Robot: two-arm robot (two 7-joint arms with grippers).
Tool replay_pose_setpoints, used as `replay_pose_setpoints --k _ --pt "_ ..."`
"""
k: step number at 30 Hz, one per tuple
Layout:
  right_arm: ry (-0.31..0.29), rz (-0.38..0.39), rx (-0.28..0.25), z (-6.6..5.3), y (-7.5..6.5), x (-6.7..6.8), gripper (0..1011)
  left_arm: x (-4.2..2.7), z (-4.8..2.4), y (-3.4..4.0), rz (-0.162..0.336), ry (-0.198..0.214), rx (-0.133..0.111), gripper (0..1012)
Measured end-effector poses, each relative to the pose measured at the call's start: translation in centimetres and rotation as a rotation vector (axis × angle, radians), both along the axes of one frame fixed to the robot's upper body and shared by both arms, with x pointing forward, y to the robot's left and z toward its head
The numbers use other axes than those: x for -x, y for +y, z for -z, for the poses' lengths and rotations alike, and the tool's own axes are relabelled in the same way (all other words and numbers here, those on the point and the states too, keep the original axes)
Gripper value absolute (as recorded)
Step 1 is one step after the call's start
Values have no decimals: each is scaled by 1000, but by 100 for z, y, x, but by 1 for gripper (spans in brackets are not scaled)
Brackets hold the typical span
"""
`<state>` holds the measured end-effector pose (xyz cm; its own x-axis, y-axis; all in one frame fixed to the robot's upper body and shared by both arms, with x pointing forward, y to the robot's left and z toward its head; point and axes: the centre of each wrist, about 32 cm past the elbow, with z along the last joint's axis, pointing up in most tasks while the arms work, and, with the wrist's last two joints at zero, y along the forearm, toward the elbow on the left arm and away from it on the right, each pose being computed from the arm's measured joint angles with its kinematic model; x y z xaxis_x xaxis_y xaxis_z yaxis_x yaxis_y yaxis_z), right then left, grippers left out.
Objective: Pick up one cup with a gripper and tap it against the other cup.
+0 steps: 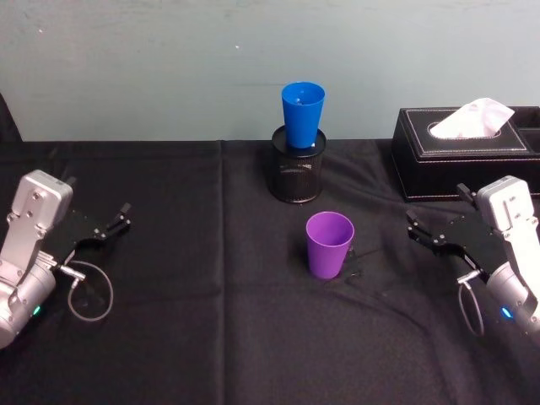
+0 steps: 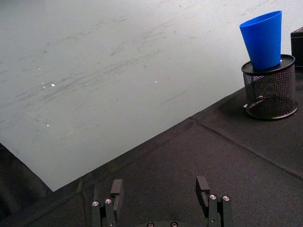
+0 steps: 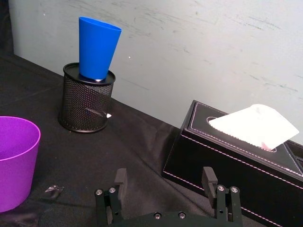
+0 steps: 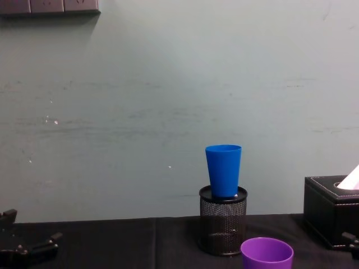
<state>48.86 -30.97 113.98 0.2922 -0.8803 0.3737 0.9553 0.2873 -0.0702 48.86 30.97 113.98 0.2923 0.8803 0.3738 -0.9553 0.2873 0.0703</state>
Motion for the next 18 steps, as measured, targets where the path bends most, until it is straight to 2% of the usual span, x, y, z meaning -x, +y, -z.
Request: replay_pose_setpoints --k 18 --pt "0 0 0 0 0 0 1003 0 0 0 0 0 0 1000"
